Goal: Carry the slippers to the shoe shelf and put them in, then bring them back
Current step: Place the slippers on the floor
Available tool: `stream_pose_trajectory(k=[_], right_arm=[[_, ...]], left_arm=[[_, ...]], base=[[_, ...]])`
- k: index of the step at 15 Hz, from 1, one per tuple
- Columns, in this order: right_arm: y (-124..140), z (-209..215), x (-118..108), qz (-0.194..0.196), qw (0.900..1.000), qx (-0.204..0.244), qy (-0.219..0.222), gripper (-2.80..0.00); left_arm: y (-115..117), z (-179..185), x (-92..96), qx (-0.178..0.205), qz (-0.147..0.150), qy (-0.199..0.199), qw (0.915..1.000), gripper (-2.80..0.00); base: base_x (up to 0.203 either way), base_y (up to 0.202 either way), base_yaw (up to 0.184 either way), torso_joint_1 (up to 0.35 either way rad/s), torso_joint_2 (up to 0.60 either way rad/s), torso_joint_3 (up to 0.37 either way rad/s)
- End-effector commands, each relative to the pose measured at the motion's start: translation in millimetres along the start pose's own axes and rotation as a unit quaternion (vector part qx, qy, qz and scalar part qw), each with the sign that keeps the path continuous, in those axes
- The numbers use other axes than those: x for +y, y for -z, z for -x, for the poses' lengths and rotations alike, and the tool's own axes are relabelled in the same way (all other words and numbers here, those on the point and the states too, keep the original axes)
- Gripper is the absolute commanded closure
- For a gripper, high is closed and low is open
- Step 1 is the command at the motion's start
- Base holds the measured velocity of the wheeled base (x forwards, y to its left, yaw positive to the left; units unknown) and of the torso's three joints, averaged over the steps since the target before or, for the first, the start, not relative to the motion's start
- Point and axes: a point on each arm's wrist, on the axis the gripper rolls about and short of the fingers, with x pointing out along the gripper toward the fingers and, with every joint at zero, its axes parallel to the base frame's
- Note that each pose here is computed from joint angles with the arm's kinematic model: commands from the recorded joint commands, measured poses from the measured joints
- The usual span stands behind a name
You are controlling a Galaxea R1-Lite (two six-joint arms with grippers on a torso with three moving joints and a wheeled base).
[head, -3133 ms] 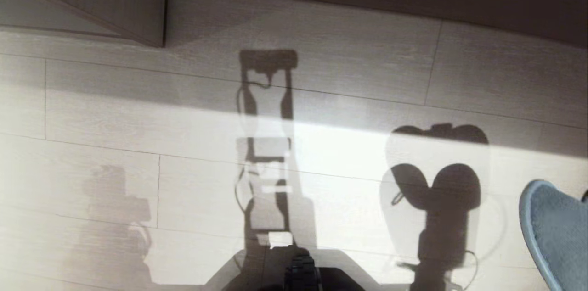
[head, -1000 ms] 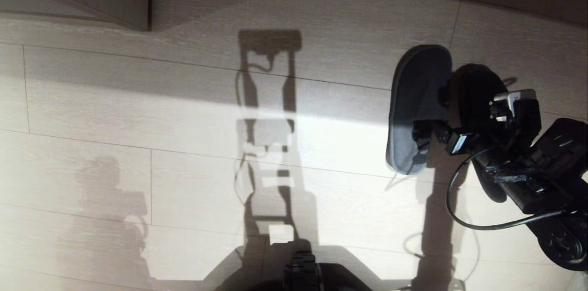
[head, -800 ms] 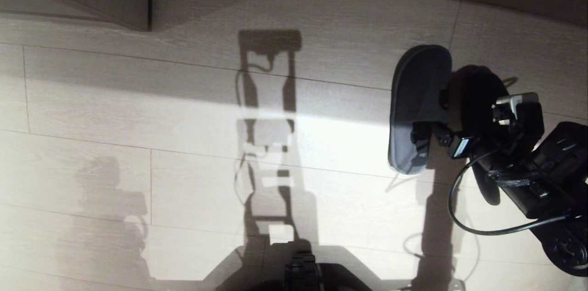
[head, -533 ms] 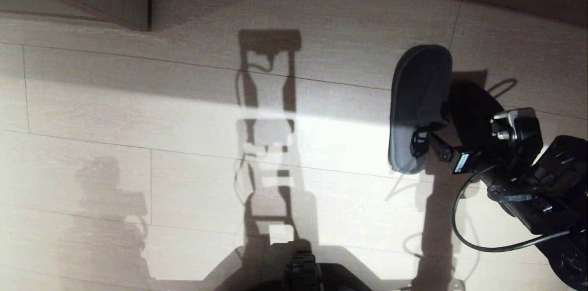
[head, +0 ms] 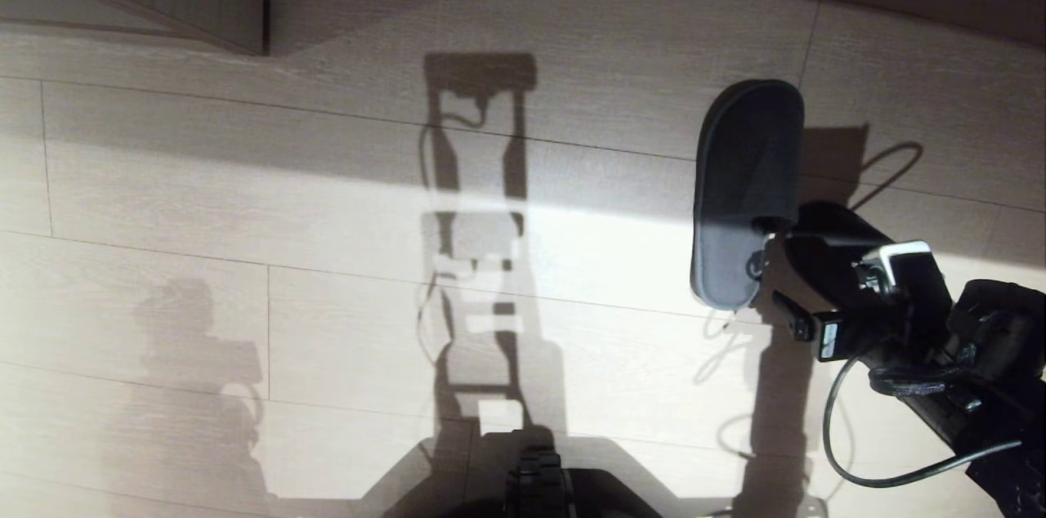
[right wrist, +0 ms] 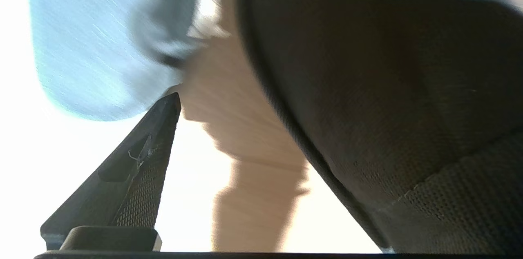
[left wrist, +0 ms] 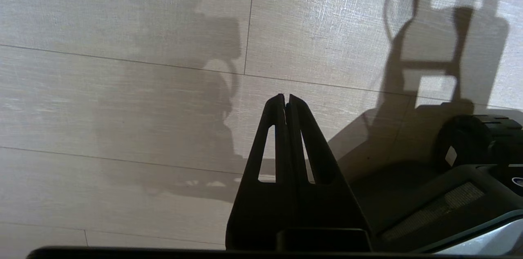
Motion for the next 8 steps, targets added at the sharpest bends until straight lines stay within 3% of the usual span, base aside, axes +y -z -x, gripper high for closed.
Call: stream_pose_trajectory(k=[1, 4, 6, 8], right_arm=[[-1.0, 3.5, -3.5, 0.018, 1.000, 0.002, 0.019, -2.80], [2.9, 4.2, -1.6, 0.039, 0.999, 0.024, 0.011, -2.80], [20.3, 5.8, 2.0, 0.095, 0.992, 0.079, -0.004, -2.80], [32.6, 5.9, 3.3, 0.142, 0.983, 0.113, 0.009, -2.80]], left_arm=[[0.5, 0.0, 0.0, 0.000, 0.000, 0.000, 1.0000, 0.00], [0.5, 0.0, 0.0, 0.000, 0.000, 0.000, 1.0000, 0.00], [0.5, 0.0, 0.0, 0.000, 0.000, 0.000, 1.0000, 0.00], [0.5, 0.0, 0.0, 0.000, 0.000, 0.000, 1.0000, 0.00]], base=[[0.000, 0.000, 0.000, 0.000, 0.00, 0.000], [0.000, 0.000, 0.000, 0.000, 0.00, 0.000], [0.000, 0.000, 0.000, 0.000, 0.00, 0.000], [0.000, 0.000, 0.000, 0.000, 0.00, 0.000]])
